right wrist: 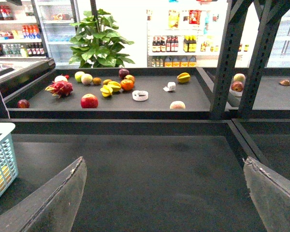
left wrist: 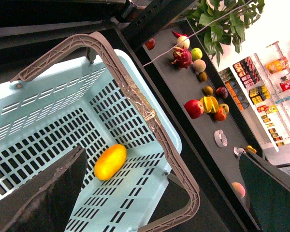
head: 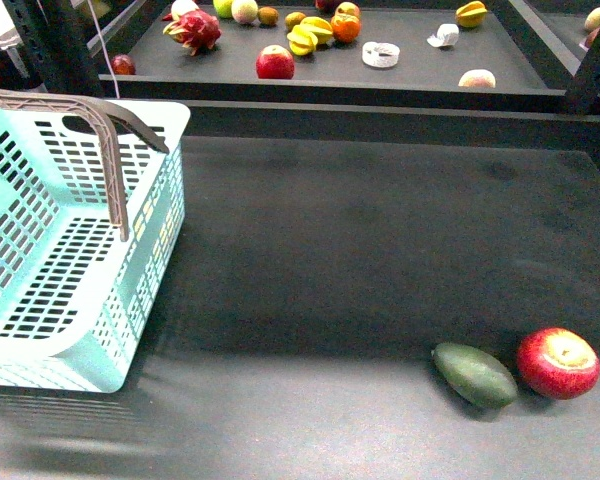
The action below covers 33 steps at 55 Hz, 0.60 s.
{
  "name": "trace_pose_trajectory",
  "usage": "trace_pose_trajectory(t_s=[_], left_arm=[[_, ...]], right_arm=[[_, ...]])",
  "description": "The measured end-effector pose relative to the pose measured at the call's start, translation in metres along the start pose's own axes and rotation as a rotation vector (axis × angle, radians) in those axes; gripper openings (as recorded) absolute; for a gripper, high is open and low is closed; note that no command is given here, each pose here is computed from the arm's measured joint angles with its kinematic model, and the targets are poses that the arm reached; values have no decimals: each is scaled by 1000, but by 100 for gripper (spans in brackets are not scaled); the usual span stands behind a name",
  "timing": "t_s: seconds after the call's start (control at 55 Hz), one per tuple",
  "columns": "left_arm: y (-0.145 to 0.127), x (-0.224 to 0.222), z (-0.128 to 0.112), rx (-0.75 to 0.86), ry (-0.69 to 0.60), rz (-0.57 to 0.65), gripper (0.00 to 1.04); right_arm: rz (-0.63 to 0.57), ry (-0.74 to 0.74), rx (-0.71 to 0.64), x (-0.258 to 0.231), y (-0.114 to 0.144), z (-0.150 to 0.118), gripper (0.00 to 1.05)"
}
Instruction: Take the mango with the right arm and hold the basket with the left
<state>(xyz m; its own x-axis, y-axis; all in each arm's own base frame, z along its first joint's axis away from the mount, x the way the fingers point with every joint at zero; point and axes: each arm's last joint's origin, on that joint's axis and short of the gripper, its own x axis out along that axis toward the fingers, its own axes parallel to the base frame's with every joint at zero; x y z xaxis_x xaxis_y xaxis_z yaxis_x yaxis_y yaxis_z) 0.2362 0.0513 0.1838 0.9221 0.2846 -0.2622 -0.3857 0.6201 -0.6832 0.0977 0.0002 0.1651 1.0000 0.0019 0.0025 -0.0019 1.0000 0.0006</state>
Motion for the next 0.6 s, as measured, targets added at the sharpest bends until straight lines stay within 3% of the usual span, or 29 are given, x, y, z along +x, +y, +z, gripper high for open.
trace_pose_trajectory(t_s=[0.036,0.109,0.164,0.273,0.473,0.601], left_arm=[[1,0,-1,36,13,-25,97],[5,-6,-7,269,14,-262,83],[5,-15,-12,422,-23,-348,74],[6,-38,-21,722,-114,-377,46],[17,-60,-39,793,-113,-377,6],[19,-72,-41,799,-116,-376,4]], right_arm=[[0,0,0,0,0,0,97],[0,0,0,0,0,0,97],[0,0,0,0,0,0,97],[1,0,0,0,0,0,97],[2,0,0,0,0,0,97],[2,0,0,0,0,0,97]])
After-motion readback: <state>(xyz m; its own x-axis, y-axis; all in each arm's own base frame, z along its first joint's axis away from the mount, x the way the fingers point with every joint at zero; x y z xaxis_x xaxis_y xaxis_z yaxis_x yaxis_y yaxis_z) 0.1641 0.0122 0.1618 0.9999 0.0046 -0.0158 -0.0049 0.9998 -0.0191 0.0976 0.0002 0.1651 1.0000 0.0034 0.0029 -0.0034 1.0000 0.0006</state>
